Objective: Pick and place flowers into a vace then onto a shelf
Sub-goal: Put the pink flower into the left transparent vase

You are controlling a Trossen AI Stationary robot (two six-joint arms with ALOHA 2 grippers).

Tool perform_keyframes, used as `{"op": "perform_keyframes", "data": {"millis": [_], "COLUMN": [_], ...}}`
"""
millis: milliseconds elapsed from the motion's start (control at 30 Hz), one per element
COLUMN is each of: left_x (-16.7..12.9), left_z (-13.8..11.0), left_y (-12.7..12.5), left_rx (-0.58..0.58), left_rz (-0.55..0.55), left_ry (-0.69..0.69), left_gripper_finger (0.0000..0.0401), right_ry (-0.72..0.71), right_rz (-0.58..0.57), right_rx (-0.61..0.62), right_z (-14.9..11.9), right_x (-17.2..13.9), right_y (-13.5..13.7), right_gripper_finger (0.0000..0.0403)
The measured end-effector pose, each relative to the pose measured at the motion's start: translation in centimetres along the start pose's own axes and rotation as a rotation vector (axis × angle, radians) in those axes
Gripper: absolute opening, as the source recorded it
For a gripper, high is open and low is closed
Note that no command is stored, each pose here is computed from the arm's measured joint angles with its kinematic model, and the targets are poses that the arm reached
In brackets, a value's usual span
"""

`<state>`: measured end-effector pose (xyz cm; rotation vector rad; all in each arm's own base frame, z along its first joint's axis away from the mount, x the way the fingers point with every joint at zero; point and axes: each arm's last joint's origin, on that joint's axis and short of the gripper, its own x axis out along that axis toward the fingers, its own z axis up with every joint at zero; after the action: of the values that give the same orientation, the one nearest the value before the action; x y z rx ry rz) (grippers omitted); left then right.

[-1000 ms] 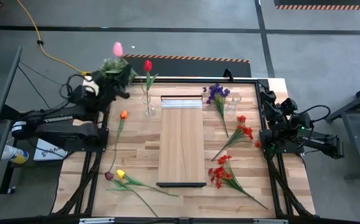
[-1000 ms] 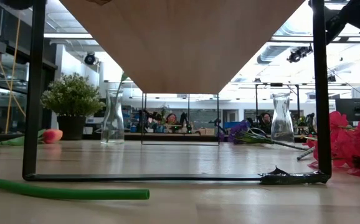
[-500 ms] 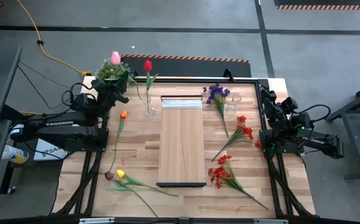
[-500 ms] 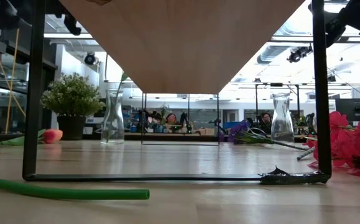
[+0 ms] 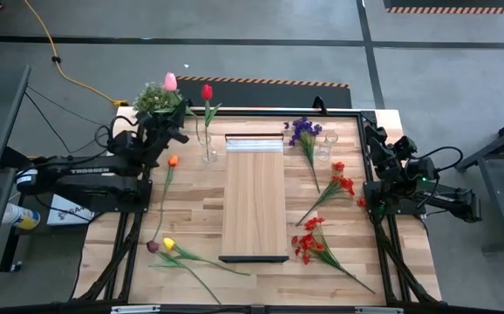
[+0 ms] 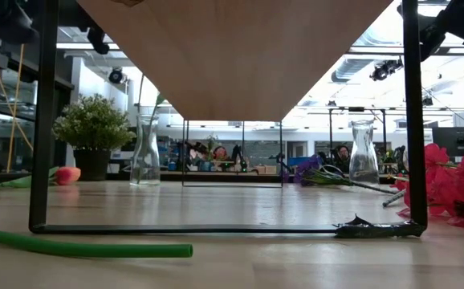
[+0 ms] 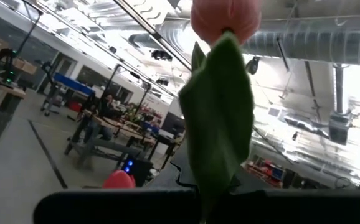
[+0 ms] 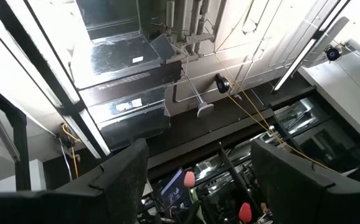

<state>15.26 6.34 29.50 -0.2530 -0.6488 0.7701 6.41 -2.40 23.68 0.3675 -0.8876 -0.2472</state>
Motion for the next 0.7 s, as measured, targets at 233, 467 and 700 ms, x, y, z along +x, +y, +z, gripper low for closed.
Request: {"op": "perform_keyframes", "data": {"millis": [233,467,700], "left_x": [0.3,0.4,0.0], "left_z": [-0.4,-0.7,-1.2], "left_y": [-0.1,-0.1,0.3], "left_rx": [0.016,0.028,0.024], "left_rz": [0.010,0.017,0.015], "left_ry": [-0.014,-0.019,-0.027], "left_gripper_finger": [0.0031,0.0031,0.0031], "right_ry": [0.000,0.000,0.000], "right_rz": [0.000,0.001,0.001], "right_rx": [0.000,0.001,0.004], "right_z": [0.0,0.0,0.0], "right_x": [0.0,0.0,0.0], "right_y": [0.0,0.0,0.0], "right_gripper_finger": [0.0271,0.0272,0.0272]}}
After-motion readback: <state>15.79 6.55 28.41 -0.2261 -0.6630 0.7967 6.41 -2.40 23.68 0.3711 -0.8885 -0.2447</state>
